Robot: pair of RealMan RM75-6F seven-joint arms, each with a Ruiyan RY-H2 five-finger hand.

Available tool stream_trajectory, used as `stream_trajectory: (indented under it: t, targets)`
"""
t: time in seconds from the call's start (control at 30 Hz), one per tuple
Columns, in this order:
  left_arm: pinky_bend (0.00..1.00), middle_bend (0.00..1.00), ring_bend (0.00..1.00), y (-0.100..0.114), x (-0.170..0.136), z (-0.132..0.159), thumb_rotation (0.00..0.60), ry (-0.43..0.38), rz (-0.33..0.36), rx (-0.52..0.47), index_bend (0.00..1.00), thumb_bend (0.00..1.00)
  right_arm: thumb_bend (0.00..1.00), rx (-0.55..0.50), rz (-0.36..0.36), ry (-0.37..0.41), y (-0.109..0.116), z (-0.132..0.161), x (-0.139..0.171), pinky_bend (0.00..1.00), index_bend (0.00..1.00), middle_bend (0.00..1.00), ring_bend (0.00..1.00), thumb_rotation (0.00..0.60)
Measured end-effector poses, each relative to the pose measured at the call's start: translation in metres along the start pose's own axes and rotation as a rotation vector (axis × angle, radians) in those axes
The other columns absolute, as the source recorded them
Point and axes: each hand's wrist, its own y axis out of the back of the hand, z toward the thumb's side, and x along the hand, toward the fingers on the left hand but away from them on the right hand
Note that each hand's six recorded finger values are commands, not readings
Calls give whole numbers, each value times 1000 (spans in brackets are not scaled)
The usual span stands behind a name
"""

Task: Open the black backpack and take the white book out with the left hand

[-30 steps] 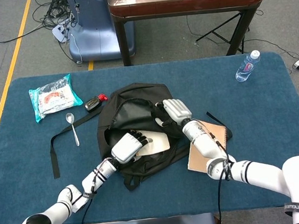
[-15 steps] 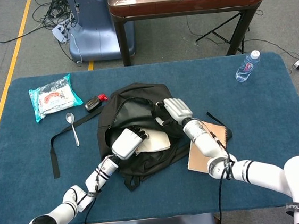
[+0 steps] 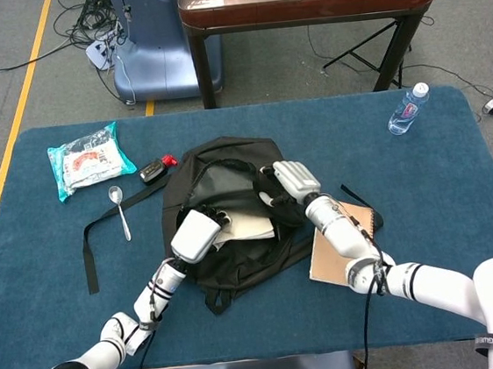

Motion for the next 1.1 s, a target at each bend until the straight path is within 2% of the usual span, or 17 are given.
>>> stream_trajectory:
  t: [0.2, 0.4, 0.57, 0.67, 0.77, 0.9, 1.0, 1.1]
  targets:
    - [546, 690, 587, 29, -21, -18, 600, 31, 106, -66, 755, 435, 446, -2, 9, 6, -1, 0, 3, 392, 675, 569, 441, 600]
    - [546, 692, 587, 69, -51, -47, 600, 88, 222, -113, 755, 435, 442, -2, 21, 17, -2, 1, 8, 392, 675, 552, 441, 600]
    - [546, 694, 587, 101, -70, -70, 600, 141, 290, -131, 754, 437, 441, 8, 49, 34, -9, 4, 13, 392, 658, 509, 439, 600]
    - [546, 704, 587, 124, -82, -84, 600, 173, 338, -122, 752, 441, 437, 26, 79, 57, -16, 10, 19, 392, 577, 462, 399, 600]
    - [546, 704, 587, 145, -91, -98, 600, 210, 377, -99, 752, 442, 420, 43, 116, 83, -23, 15, 26, 376, 440, 385, 325, 600]
    - [546, 705, 587, 169, -99, -114, 600, 256, 413, -55, 752, 442, 402, 65, 169, 114, -29, 21, 39, 304, 242, 267, 222, 600]
    - [546, 707, 587, 186, -102, -123, 600, 283, 444, -27, 752, 442, 392, 77, 203, 138, -32, 26, 49, 280, 201, 228, 196, 600]
    - [546, 708, 587, 194, -102, -125, 600, 295, 455, -18, 752, 442, 379, 99, 235, 163, -34, 29, 62, 266, 174, 202, 180, 600]
